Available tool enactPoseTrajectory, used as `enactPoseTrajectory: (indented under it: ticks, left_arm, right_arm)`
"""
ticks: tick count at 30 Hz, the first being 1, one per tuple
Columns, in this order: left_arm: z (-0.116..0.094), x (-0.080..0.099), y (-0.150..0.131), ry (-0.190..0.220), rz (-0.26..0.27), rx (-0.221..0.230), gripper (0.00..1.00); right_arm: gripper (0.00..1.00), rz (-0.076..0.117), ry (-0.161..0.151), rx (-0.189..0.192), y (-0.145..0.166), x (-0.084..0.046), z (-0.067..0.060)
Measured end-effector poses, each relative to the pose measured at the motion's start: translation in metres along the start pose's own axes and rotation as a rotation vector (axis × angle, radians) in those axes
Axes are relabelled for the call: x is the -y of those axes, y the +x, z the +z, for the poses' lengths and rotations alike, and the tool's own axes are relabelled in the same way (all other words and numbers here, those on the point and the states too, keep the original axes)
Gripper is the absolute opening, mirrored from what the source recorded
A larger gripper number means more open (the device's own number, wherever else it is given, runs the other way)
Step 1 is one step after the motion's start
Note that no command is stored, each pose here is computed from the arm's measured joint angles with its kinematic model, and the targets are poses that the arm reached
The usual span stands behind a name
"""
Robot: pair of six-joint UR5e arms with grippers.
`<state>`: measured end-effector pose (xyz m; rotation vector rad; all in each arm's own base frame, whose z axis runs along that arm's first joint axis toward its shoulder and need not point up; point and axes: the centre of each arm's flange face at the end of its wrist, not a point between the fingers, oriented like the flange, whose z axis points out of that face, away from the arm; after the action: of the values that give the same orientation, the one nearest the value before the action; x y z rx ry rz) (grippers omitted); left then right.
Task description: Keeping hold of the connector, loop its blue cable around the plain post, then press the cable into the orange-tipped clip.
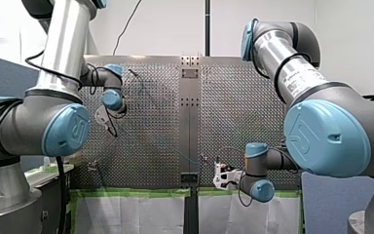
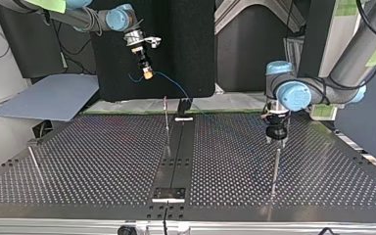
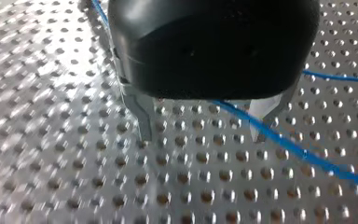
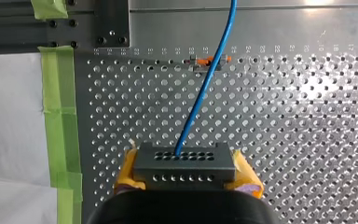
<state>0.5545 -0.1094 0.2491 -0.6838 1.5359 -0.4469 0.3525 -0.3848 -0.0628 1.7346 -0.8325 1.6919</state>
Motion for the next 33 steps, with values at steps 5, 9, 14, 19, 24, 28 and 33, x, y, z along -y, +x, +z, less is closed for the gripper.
enactPoseTrajectory:
  ticks: [5,9,14,19,24,28,33]
  left_arm:
    - [0.001,-0.021,-0.004,0.010,-0.051,0.004,1.00]
    - [0.004,-0.023,-0.009,0.049,-0.091,0.012,1.00]
    - [0.005,-0.020,-0.015,0.092,-0.141,-0.001,1.00]
    - [0.001,-0.017,-0.027,0.106,-0.191,0.009,1.00]
    - [-0.003,-0.020,-0.036,0.100,-0.242,0.025,1.00]
    - [-0.004,-0.026,-0.039,0.089,-0.284,0.032,1.00]
    - [-0.004,-0.029,-0.042,0.086,-0.326,0.041,1.00]
  right_arm:
    - [0.00,0.000,0.003,0.000,0.000,0.002,0.000]
    - [0.00,-0.001,0.004,0.001,-0.001,0.002,0.000]
    - [0.00,-0.002,0.006,0.001,-0.001,0.003,0.000]
    - [0.00,-0.002,0.008,0.002,-0.001,0.004,0.000]
    - [0.00,-0.003,0.010,0.001,-0.001,0.005,0.001]
    - [0.00,-0.003,0.012,0.002,-0.001,0.006,0.000]
    - [0.00,-0.003,0.014,0.002,-0.002,0.007,0.000]
